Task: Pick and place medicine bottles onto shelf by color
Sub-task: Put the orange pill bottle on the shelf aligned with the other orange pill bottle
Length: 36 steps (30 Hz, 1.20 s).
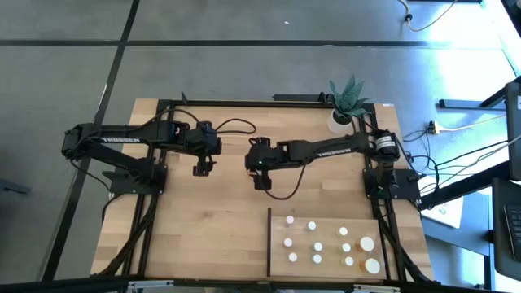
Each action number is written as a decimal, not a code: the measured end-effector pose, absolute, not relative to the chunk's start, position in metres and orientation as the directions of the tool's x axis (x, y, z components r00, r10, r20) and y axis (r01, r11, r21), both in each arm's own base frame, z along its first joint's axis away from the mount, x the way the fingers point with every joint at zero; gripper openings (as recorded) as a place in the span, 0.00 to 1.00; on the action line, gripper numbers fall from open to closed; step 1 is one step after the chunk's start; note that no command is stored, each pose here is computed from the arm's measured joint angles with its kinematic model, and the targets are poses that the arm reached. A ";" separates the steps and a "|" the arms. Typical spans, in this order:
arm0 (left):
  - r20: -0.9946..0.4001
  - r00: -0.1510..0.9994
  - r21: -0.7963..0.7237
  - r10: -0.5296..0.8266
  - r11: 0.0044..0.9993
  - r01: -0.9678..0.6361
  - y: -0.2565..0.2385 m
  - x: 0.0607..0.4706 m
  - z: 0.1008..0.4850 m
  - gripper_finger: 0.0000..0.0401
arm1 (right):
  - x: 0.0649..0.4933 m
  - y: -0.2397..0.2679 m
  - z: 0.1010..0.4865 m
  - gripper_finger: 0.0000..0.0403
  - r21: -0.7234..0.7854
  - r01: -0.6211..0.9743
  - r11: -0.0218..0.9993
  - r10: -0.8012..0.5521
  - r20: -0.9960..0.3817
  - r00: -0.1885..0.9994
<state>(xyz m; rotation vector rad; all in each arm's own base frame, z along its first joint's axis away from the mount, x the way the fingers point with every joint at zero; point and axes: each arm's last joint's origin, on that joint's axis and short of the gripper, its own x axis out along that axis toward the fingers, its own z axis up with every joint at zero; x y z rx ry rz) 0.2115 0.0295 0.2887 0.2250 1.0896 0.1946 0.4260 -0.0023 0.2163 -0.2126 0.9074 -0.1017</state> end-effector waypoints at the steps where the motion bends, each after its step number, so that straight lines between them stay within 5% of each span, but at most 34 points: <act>1: -0.853 0.450 0.275 0.266 0.960 -0.046 0.029 0.211 0.289 0.88 | 0.427 -0.004 0.214 0.89 -0.228 -0.002 0.974 -0.179 -0.774 0.608; 27: -0.852 0.452 0.276 0.266 0.960 -0.046 0.029 0.212 0.289 0.88 | 0.440 -0.023 0.171 0.89 -0.192 -0.009 0.981 -0.154 -0.817 0.556; 36: -0.852 0.452 0.275 0.266 0.960 -0.046 0.029 0.212 0.289 0.88 | 0.441 -0.026 0.165 0.81 -0.185 0.004 0.983 -0.157 -0.819 0.552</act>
